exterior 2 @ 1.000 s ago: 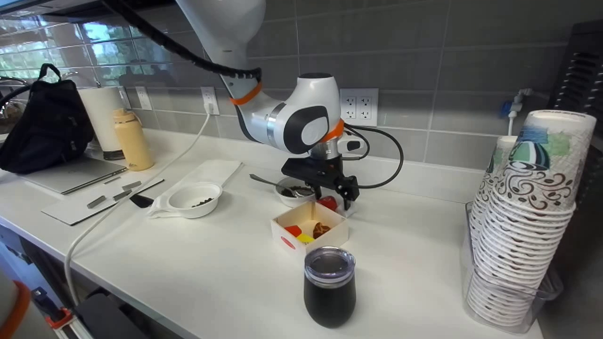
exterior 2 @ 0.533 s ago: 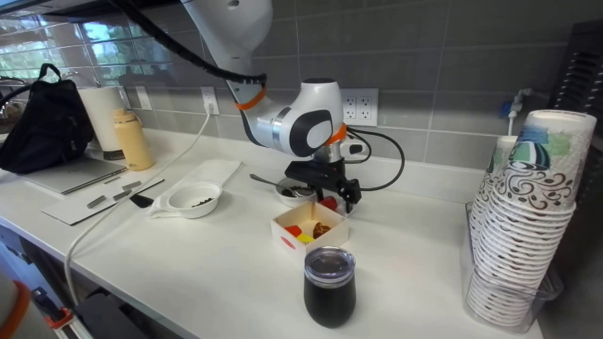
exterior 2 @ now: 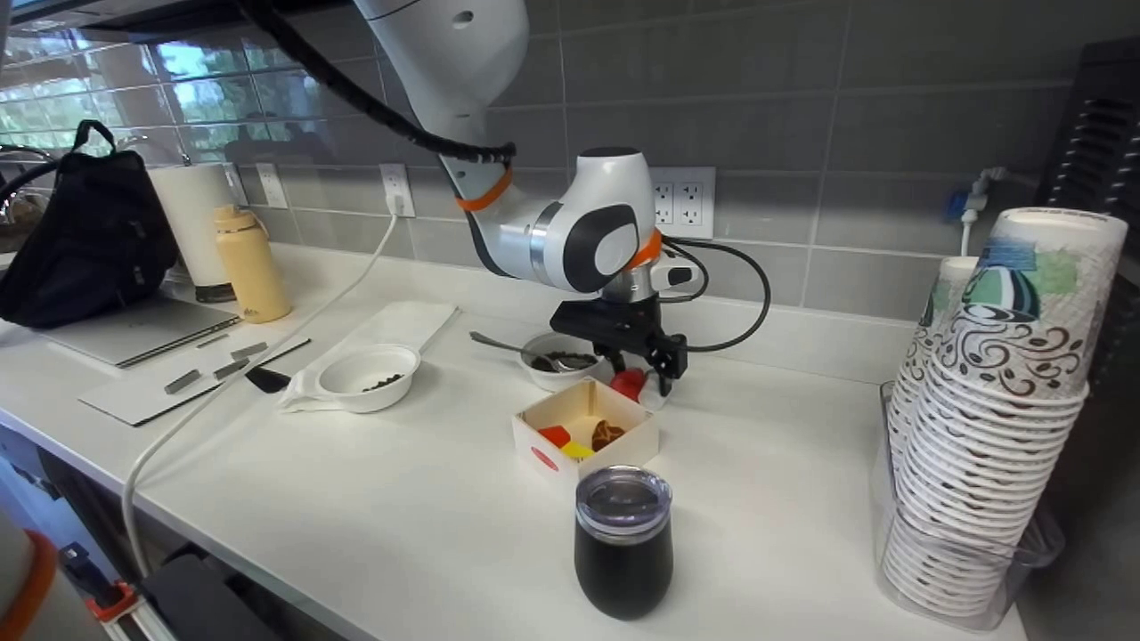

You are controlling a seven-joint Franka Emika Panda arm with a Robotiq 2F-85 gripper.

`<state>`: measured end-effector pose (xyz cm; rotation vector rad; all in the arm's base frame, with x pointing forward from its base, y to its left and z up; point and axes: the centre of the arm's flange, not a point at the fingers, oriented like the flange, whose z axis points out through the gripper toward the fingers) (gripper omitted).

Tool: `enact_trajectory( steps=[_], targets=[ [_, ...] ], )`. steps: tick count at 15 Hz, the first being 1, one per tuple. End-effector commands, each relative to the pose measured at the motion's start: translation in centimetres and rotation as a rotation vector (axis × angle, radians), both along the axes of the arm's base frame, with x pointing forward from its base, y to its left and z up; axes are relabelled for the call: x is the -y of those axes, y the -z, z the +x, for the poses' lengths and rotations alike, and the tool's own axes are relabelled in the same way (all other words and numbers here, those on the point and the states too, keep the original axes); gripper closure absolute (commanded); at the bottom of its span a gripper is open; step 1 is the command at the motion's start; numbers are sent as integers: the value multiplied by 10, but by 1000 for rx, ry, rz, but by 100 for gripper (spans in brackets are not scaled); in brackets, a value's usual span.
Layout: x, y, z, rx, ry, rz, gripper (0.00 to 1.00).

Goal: Pick up the ball and put it in the box

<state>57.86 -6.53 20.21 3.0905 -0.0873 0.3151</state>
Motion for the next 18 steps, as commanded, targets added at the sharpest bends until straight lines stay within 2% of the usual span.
enact_trajectory(
  steps=[1, 2, 6, 9, 10, 18],
  targets=[
    [4, 10, 8, -26, -4, -18, 48],
    [3, 7, 5, -22, -6, -15, 50],
    [5, -21, -6, 9, 5, -7, 69],
    [4, -43, -19, 31, 9, -3, 98],
    [4, -47, -24, 32, 11, -3, 100],
    [-1, -53, -56, 20, 8, 7, 99]
  ],
)
